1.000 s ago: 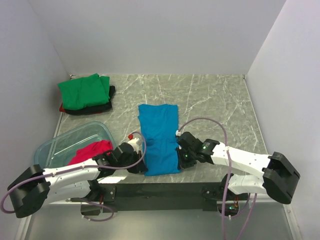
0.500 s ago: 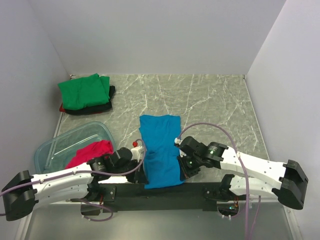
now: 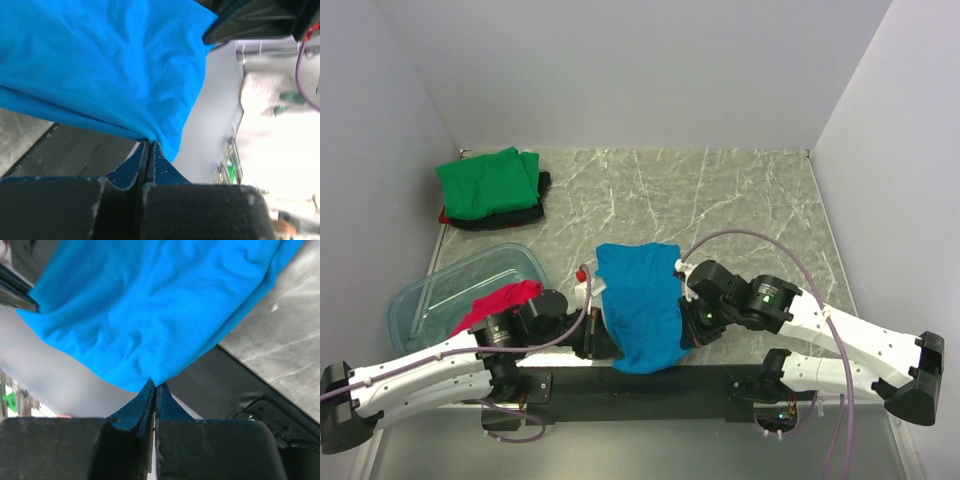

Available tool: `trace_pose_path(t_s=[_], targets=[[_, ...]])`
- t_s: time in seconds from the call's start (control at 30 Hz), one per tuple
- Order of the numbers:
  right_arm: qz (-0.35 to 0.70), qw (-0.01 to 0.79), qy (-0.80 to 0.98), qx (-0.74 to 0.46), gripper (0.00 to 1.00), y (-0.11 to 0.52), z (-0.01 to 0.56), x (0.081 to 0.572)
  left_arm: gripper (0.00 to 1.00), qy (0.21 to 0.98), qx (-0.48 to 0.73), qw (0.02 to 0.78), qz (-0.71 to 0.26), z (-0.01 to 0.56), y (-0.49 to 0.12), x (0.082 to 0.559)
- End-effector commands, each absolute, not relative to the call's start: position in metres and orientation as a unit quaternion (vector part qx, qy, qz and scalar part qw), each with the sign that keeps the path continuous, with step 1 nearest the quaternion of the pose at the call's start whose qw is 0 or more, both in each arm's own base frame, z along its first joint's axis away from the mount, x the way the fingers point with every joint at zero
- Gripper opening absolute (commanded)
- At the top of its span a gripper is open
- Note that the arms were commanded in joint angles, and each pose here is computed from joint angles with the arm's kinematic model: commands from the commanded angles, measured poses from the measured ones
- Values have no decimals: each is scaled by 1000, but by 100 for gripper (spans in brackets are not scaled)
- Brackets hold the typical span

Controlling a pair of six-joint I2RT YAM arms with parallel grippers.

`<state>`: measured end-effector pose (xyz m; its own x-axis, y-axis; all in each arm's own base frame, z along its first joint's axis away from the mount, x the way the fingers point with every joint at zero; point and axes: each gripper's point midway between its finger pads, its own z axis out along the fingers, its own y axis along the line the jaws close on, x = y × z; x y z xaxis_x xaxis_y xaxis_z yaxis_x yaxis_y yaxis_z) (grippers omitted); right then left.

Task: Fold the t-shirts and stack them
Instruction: Fold the tshirt

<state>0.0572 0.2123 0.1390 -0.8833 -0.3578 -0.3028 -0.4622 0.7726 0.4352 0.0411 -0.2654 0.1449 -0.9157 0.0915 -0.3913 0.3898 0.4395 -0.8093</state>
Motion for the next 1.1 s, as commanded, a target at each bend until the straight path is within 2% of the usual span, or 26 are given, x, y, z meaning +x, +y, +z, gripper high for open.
trace_pose_path(t_s=[0.0, 0.4, 0.6, 1.07], targets=[[249, 167, 930, -212, 0, 218, 163, 81, 0, 825, 100, 200, -519, 167, -270, 63], [217, 266, 926, -156, 0, 233, 176, 178, 1, 827, 31, 309, -470, 149, -271, 128], [207, 275, 926, -154, 0, 241, 178, 213, 1, 814, 14, 352, -462, 161, -267, 169], [168, 260, 939, -151, 0, 247, 164, 282, 1, 816, 13, 387, -429, 166, -251, 229]])
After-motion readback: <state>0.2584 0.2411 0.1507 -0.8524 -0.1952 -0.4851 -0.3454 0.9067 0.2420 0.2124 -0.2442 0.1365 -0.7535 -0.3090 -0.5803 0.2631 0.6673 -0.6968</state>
